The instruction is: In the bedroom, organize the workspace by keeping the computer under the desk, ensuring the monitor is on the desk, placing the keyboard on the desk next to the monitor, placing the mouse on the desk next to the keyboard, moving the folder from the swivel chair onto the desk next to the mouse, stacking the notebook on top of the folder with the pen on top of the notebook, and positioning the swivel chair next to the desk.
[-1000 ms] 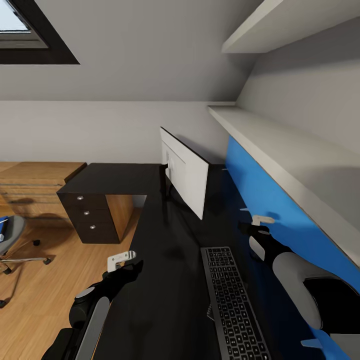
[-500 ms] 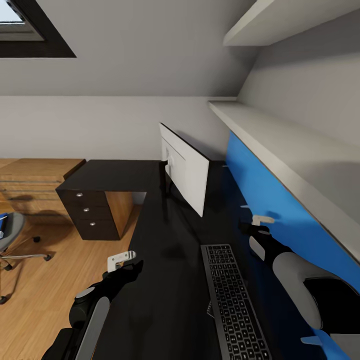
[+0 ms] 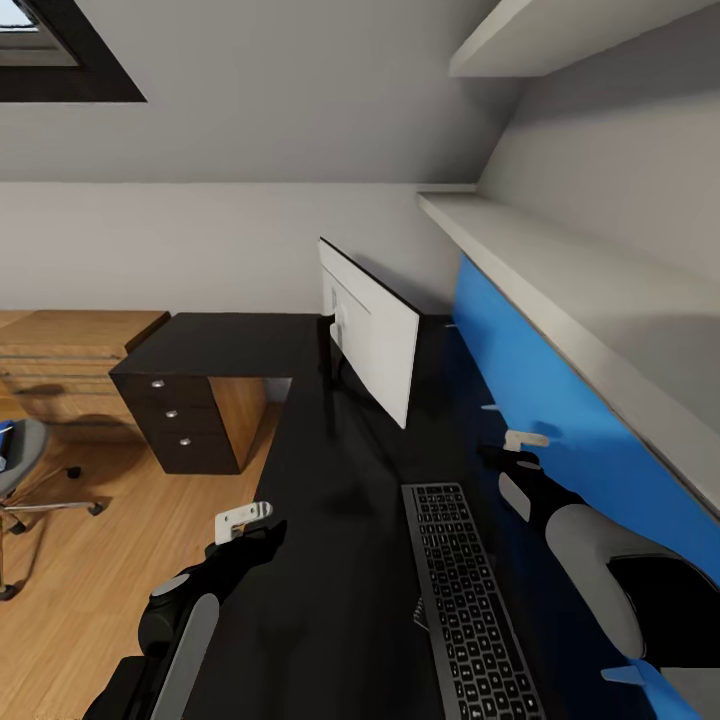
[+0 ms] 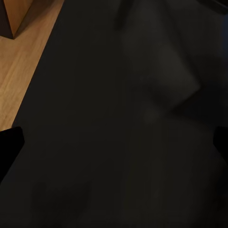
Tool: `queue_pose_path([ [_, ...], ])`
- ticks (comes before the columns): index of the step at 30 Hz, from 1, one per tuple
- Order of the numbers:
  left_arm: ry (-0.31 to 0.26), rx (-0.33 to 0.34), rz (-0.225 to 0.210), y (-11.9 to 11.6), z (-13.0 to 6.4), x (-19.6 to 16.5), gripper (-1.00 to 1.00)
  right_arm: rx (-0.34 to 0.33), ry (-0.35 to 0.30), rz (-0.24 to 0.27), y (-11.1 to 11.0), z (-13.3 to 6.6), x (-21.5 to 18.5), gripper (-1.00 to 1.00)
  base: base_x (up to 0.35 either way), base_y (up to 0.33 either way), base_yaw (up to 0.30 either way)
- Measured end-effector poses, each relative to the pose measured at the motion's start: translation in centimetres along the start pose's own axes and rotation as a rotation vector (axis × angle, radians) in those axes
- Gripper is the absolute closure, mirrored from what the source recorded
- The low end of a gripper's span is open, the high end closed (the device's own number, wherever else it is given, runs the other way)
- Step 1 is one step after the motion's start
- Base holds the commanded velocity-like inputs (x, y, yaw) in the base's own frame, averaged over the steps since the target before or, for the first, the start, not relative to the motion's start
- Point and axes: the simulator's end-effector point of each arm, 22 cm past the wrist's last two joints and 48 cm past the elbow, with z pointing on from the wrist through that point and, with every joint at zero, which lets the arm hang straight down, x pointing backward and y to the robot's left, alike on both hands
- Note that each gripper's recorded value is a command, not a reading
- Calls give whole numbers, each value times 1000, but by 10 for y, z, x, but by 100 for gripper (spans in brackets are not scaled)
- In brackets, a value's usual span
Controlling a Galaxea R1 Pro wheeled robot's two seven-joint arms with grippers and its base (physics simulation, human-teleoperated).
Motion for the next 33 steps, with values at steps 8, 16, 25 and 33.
queue_pose_path([
  [8,10,-3,-1,1,1,5,-100,3,4,1,-1,2,5,-100,0,0,0],
  [16,10,-1,-4,0,2,5,-100,4,-3,0,-2,2,5,-100,0,0,0],
  [25,9,1,-7,0,1,5,-100,4,-8,2,-3,3,3,-100,0,0,0],
  [33,12,2,-8,0,7,7,-100,6,-4,1,-2,9,7,-100,0,0,0],
])
